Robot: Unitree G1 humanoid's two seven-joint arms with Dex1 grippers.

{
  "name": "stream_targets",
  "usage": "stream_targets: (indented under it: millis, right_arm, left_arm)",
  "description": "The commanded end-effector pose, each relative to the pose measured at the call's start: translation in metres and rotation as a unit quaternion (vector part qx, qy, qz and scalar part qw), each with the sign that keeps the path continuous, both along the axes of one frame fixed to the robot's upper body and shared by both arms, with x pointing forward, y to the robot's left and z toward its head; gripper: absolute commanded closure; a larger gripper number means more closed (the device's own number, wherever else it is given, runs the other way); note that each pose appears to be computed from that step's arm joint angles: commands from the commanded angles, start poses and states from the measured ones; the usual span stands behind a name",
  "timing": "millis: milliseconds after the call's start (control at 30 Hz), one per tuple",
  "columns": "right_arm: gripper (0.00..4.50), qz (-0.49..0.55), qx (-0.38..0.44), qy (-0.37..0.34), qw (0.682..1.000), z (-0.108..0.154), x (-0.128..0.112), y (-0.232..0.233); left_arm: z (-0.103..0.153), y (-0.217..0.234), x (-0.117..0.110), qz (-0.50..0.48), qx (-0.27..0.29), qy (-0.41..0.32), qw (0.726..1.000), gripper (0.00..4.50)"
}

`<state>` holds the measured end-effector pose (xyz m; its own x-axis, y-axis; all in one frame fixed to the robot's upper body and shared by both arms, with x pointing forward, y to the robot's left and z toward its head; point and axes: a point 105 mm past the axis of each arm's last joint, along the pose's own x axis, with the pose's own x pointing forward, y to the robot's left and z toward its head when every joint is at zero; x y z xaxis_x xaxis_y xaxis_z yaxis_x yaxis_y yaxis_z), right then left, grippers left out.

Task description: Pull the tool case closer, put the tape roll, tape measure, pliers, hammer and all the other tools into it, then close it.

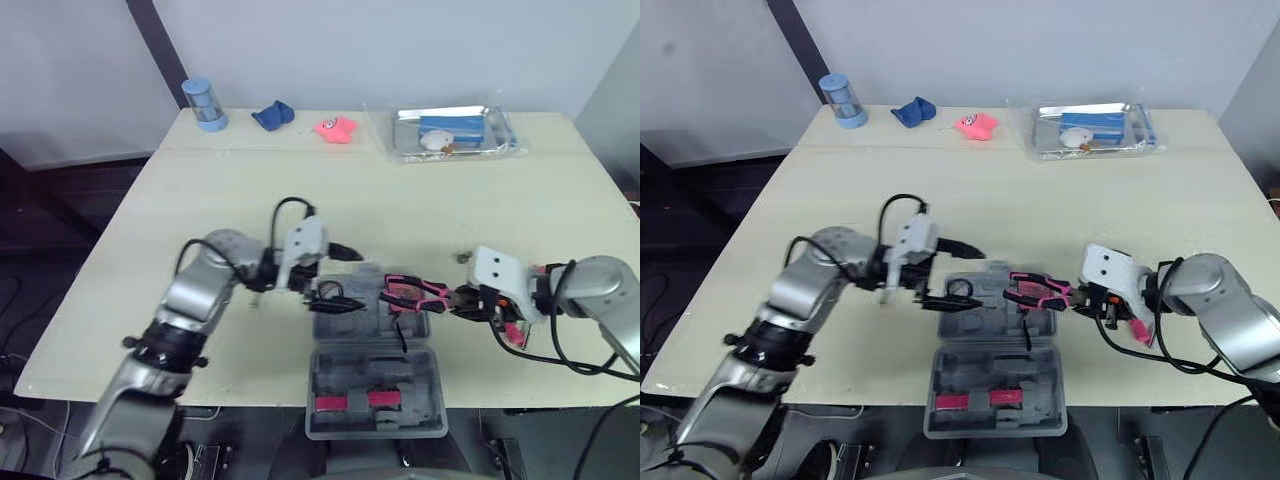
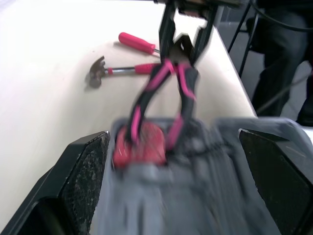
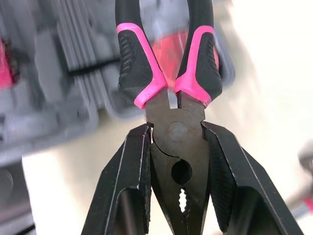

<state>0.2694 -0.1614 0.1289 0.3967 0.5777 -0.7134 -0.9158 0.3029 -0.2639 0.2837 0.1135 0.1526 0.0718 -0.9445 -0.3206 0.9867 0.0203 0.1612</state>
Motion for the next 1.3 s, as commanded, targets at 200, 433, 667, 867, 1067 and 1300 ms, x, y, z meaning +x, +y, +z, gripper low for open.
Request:
stream_targets:
  millis: [200,433,667,867,1067,1300]
  right_arm:
    - [3.51,0.062,-0.04,-0.035,0.997,0.018,0.0,0.024]
    - [3.51,0.117,-0.081,-0.021,0.99,0.008,0.0,0.06]
    - [3.51,0.11,-0.133,-0.028,0.985,-0.009,0.013,0.083]
    - [3.51,0.109,-0.159,-0.038,0.98,-0.016,0.023,0.094]
    - [3.51,0.132,-0.165,-0.045,0.976,-0.022,0.022,0.112]
    - [3.51,0.142,-0.167,-0.052,0.974,-0.03,0.022,0.119]
  left_arm:
    - [0.013,0.052,-0.044,-0.023,-0.013,-0.022,0.999,0.04]
    - [0.01,0.091,-0.056,0.022,0.006,-0.013,1.0,0.04]
    - [0.014,0.109,-0.054,0.049,0.027,-0.021,0.998,0.04]
    - [0.019,0.111,-0.05,0.057,0.027,-0.023,0.998,0.04]
    - [0.023,0.109,-0.047,0.059,0.028,-0.024,0.998,0.04]
    - [0.024,0.107,-0.047,0.058,0.03,-0.022,0.998,0.04]
